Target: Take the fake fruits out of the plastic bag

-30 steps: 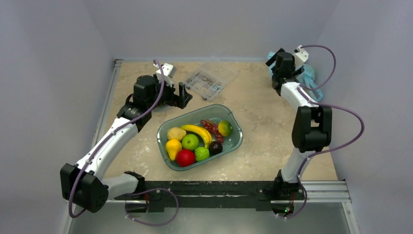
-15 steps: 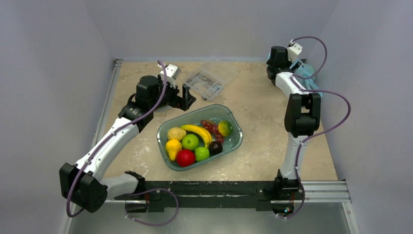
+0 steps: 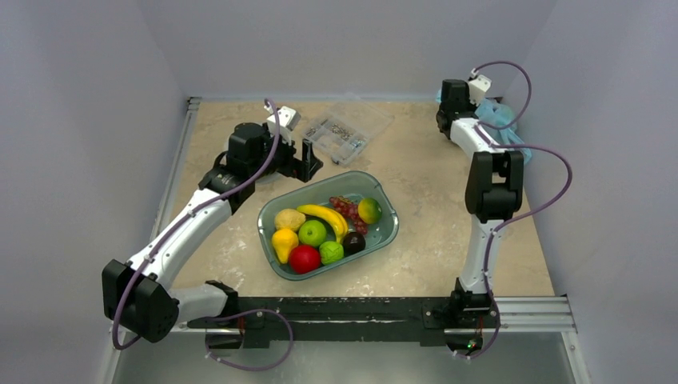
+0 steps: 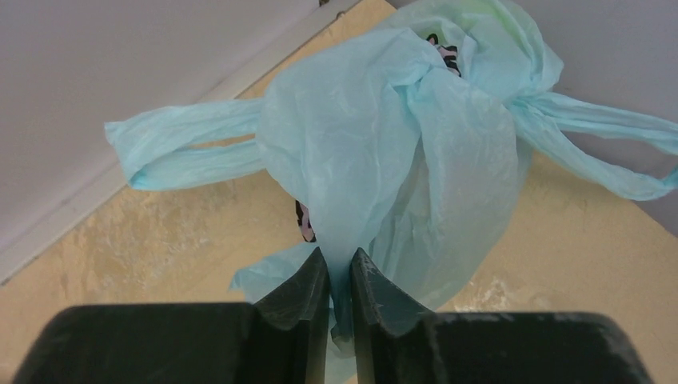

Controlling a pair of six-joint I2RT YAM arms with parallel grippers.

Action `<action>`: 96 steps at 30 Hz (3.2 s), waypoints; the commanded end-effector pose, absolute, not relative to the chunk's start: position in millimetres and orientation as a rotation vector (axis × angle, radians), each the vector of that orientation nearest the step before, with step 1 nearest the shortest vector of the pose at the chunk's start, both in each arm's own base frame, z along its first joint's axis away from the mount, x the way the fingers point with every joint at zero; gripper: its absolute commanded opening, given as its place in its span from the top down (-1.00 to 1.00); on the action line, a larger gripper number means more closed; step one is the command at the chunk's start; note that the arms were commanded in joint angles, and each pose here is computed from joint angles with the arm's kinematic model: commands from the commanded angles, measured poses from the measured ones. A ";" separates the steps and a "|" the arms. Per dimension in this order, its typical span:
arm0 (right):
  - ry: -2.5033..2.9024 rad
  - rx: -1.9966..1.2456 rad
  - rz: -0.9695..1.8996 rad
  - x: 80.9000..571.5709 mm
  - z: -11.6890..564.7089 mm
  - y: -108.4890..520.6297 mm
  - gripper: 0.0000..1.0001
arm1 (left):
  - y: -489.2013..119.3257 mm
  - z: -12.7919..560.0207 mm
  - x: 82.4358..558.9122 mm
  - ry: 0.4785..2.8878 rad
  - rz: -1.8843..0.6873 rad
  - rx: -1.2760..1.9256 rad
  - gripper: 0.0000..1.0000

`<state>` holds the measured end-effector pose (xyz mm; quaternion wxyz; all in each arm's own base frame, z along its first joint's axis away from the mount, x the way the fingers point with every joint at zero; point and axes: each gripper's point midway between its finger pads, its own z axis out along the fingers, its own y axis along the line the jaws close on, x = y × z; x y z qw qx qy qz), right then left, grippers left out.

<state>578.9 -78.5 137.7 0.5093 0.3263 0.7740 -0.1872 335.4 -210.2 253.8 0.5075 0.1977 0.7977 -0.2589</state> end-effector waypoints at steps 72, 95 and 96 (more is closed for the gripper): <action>2.120 0.651 0.245 348.3 146.1 12.1 -0.06 | -464.1 219.8 282.7 2.002 -0.647 0.763 -0.64; 2.162 0.668 0.045 305.5 171.9 -13.9 0.12 | -516.6 168.8 292.6 2.082 -0.698 0.884 -0.50; 2.148 0.679 0.022 308.3 176.0 -17.9 0.07 | -517.9 167.1 292.7 2.084 -0.701 0.884 -0.47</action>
